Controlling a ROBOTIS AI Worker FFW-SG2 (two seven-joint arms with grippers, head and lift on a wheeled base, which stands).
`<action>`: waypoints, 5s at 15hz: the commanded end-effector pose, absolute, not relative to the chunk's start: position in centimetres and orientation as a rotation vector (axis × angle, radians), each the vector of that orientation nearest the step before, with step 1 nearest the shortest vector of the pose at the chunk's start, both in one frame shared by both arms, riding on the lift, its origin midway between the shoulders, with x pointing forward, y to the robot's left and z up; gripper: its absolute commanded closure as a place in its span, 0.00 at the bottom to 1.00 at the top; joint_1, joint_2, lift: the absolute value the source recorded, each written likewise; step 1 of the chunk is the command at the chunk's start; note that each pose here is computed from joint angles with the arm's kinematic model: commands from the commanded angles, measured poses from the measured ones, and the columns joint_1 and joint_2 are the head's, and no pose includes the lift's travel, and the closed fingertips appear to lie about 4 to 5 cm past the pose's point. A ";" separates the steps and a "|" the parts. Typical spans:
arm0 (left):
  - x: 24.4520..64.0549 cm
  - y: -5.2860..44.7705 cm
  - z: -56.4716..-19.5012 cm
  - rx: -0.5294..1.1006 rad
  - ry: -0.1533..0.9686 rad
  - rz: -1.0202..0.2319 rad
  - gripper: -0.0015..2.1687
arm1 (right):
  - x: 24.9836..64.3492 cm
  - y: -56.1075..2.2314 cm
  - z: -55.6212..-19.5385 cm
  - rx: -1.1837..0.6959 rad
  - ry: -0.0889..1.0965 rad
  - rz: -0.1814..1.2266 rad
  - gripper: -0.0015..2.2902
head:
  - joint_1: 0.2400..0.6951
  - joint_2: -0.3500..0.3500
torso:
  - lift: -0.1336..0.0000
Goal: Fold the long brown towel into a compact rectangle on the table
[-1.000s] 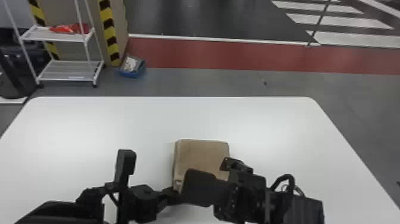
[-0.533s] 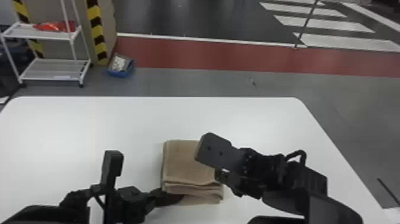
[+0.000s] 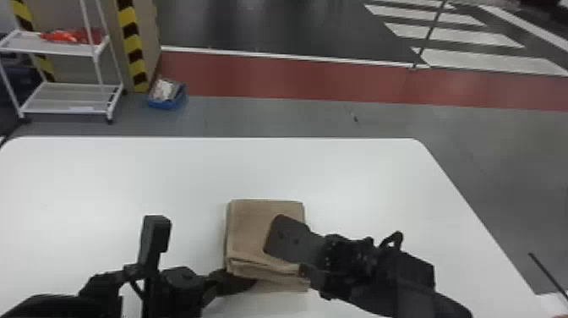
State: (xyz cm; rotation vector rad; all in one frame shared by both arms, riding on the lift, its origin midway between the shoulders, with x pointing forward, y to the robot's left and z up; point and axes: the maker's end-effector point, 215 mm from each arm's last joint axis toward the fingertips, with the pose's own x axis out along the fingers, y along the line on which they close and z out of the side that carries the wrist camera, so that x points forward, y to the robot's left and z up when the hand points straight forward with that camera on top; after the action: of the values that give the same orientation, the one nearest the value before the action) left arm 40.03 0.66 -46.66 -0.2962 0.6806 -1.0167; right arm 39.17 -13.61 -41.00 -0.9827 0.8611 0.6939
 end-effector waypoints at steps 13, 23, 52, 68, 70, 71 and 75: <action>38.6 2.9 -46.1 -0.225 0.739 -0.976 0.04 | 38.3 -12.1 -43.0 -0.966 0.900 0.736 0.85 | 1.00 0.29 | 0.07; 38.3 2.5 -46.2 -0.220 0.745 -0.986 0.04 | 39.4 -7.7 -40.8 -0.737 0.852 0.772 0.85 | 1.00 0.36 | 0.07; 39.2 6.2 -45.3 -0.283 0.802 -0.895 0.04 | 45.8 -5.7 -40.1 -0.579 0.780 0.676 0.85 | 1.00 0.48 | 0.07; 36.2 5.2 -44.7 -0.359 0.887 -0.931 0.04 | 45.3 -0.4 -45.2 -0.597 0.784 0.840 0.85 | 1.00 0.60 | 0.07; 36.3 5.8 -44.7 -0.347 0.891 -0.919 0.04 | 45.4 -0.5 -45.4 -0.603 0.786 0.837 0.85 | 1.00 0.59 | 0.07; 36.4 6.2 -44.7 -0.347 0.888 -0.910 0.04 | 45.4 -0.6 -45.6 -0.610 0.788 0.833 0.85 | 1.00 0.60 | 0.07; 37.2 7.4 -44.3 -0.350 0.874 -0.887 0.04 | 45.9 -0.9 -45.6 -0.621 0.787 0.821 0.85 | 1.00 0.61 | 0.07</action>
State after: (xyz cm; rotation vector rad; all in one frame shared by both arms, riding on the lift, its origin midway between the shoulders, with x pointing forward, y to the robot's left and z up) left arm 36.97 7.06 -44.37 -0.3496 0.8776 -0.8949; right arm 45.69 -0.84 -45.55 -0.6167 0.7862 0.8236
